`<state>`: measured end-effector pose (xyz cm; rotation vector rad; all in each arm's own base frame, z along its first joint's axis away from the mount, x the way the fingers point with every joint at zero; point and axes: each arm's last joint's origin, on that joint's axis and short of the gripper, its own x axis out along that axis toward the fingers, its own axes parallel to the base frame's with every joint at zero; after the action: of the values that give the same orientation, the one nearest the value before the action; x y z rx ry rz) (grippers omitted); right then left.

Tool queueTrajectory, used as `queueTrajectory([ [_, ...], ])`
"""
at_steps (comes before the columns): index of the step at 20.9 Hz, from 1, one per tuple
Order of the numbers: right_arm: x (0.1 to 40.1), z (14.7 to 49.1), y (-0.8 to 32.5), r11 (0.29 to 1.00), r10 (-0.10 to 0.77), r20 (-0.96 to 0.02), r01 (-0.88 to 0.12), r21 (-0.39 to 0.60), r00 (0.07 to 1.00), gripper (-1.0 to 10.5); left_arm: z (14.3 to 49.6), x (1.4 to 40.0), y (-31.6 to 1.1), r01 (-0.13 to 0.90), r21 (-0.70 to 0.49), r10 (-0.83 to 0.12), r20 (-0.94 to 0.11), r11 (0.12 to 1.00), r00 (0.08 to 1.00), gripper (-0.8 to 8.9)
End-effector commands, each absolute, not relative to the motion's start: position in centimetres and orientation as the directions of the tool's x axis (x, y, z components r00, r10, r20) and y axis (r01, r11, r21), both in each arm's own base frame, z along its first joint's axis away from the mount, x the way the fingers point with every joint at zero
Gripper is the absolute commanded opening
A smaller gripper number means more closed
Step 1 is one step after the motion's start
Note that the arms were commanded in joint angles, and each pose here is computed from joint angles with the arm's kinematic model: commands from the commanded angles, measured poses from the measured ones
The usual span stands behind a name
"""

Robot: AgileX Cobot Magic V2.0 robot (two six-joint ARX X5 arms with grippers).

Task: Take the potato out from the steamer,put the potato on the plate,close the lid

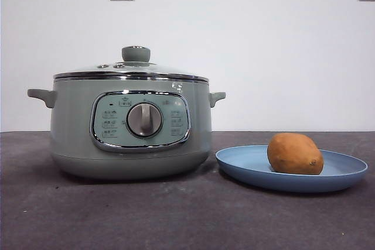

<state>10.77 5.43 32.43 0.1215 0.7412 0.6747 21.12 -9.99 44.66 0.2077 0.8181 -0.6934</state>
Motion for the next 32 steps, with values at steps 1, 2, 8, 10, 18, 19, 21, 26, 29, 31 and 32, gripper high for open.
queueTrajectory([
  [1,10.8,32.3,5.6,0.752,0.645,-0.589,-0.542,0.375,0.487,2.9,45.1,20.0,-9.7,0.662,-0.11,-0.515,-0.725,0.741,0.457,1.12],
  [2,10.8,32.2,5.7,0.745,0.652,-0.592,-0.545,0.385,0.474,1.7,45.2,19.8,-9.6,0.662,-0.111,-0.516,-0.726,0.741,0.456,-0.16],
  [8,10.8,32.2,5.7,0.749,0.646,-0.598,-0.543,0.38,0.474,0.0,45.1,19.2,-9.4,0.657,-0.122,-0.506,-0.745,0.744,0.434,-0.07],
  [10,10.8,32.2,5.7,0.75,0.645,-0.598,-0.542,0.379,0.475,0.0,45.1,19.2,-9.4,0.656,-0.123,-0.506,-0.746,0.744,0.433,-0.04],
  [18,10.8,32.2,5.7,0.751,0.645,-0.599,-0.541,0.379,0.474,0.0,45.1,19.2,-9.4,0.656,-0.123,-0.506,-0.746,0.744,0.434,-0.04],
  [19,10.8,32.2,5.7,0.75,0.645,-0.599,-0.542,0.38,0.474,0.0,45.1,19.2,-9.4,0.656,-0.122,-0.505,-0.746,0.745,0.434,-0.04],
  [21,10.8,32.2,5.7,0.75,0.645,-0.599,-0.541,0.379,0.474,0.0,45.1,19.2,-9.4,0.655,-0.122,-0.504,-0.746,0.745,0.435,-0.04],
  [26,10.8,32.2,5.7,0.75,0.645,-0.599,-0.542,0.379,0.474,0.0,46.2,19.1,-8.6,0.621,-0.044,-0.48,-0.679,0.783,0.556,-0.04],
  [29,10.8,32.2,5.7,0.751,0.645,-0.599,-0.541,0.379,0.474,0.0,49.1,17.6,-6.2,0.561,0.039,-0.479,-0.474,0.827,0.739,-0.04],
  [31,10.8,32.2,5.7,0.751,0.645,-0.599,-0.541,0.379,0.475,0.0,50.5,16.0,-4.3,0.488,0.083,-0.437,-0.337,0.869,0.834,-0.04],
  [32,10.8,32.2,5.7,0.75,0.645,-0.599,-0.542,0.379,0.474,0.0,50.7,15.2,-3.5,0.446,0.102,-0.406,-0.273,0.889,0.872,-0.04],
])
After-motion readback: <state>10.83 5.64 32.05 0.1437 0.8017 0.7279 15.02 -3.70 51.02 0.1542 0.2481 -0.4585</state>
